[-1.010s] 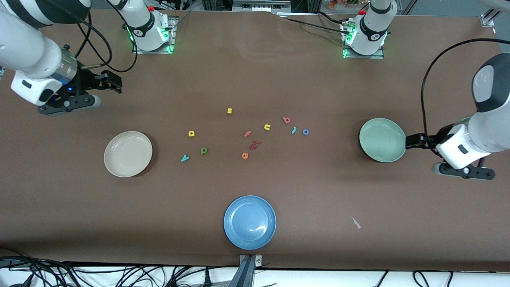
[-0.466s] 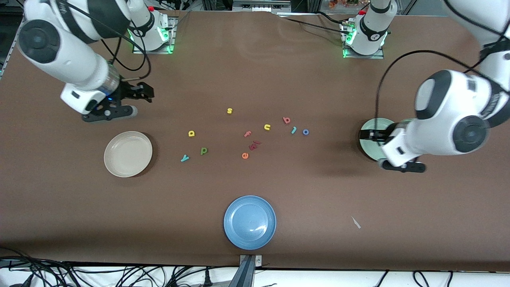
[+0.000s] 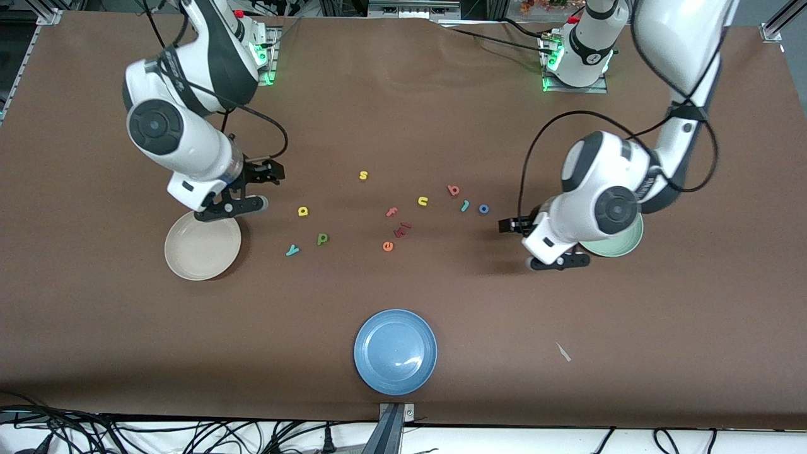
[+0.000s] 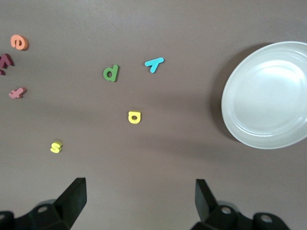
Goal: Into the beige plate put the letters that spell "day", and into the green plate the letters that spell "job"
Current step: 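Move the left gripper and the right gripper toward the scattered letters, then grasp the blue letter with the left gripper while the right gripper grasps yellow letter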
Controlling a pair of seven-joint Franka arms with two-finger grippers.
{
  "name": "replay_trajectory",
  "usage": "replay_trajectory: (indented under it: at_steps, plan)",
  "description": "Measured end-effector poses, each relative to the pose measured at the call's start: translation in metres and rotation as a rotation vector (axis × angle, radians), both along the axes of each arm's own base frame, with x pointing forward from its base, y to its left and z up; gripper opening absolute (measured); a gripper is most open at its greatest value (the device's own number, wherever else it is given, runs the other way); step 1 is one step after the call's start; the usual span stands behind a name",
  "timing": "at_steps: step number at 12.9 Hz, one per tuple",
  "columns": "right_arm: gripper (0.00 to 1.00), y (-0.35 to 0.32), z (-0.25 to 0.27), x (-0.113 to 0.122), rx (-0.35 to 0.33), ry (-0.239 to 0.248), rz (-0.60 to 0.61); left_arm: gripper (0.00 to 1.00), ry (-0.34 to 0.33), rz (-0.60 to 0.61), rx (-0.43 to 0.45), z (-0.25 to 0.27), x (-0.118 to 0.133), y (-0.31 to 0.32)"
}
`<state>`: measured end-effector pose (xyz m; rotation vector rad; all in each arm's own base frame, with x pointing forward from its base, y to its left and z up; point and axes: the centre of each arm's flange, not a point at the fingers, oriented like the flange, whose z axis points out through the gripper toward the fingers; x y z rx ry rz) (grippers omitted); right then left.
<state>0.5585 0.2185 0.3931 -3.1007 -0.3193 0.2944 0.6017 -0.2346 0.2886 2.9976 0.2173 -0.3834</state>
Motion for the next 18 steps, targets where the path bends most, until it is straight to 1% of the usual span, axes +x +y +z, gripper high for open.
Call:
replay_trajectory:
  at_steps: [2,4,5,6,7,8,9,10,11,12,13,15,17,18]
  plan:
    - [1.00,0.002,-0.031,0.004,0.018,-0.035,-0.007,0.99,-0.017,0.065,0.017,-0.039,-0.023,-0.013]
    - [1.00,0.002,-0.071,-0.001,0.034,-0.066,-0.011,0.99,-0.026,0.144,0.031,-0.065,-0.035,-0.022]
    - [1.00,0.003,-0.091,-0.005,0.039,-0.073,-0.010,0.98,-0.024,0.175,0.038,-0.075,-0.040,-0.029]
    - [1.00,0.005,-0.109,-0.009,0.044,-0.075,-0.008,0.93,-0.012,0.202,0.048,-0.086,-0.045,-0.036]
    - [1.00,0.007,-0.124,-0.012,0.046,-0.072,-0.004,0.93,0.002,0.223,0.058,-0.095,-0.049,-0.041]
    - [1.00,0.009,-0.136,-0.015,0.048,-0.069,-0.001,0.86,0.014,0.233,0.065,-0.103,-0.052,-0.044]
    - [1.00,0.011,-0.144,-0.015,0.050,-0.069,-0.004,0.74,0.025,0.240,0.072,-0.109,-0.055,-0.046]
    - [1.00,0.012,-0.151,-0.015,0.052,-0.074,-0.019,0.68,0.035,0.242,0.076,-0.115,-0.057,-0.046]
    - [1.00,0.016,-0.158,-0.016,0.052,-0.076,-0.035,0.67,0.043,0.244,0.080,-0.121,-0.058,-0.046]
    - [1.00,0.023,-0.164,-0.019,0.049,-0.074,-0.055,0.59,0.049,0.245,0.083,-0.125,-0.059,-0.045]
    - [1.00,0.031,-0.171,-0.023,0.041,-0.069,-0.073,0.57,0.049,0.247,0.083,-0.124,-0.059,-0.045]
    - [1.00,0.040,-0.182,-0.028,0.005,-0.074,-0.097,0.57,0.053,0.249,0.085,-0.124,-0.059,-0.045]
    - [1.00,0.040,-0.193,-0.030,-0.030,-0.082,-0.103,0.58,0.086,0.243,0.103,-0.125,-0.063,-0.045]
    - [1.00,0.039,-0.197,-0.030,-0.036,-0.082,-0.106,0.58,0.104,0.238,0.112,-0.125,-0.065,-0.045]
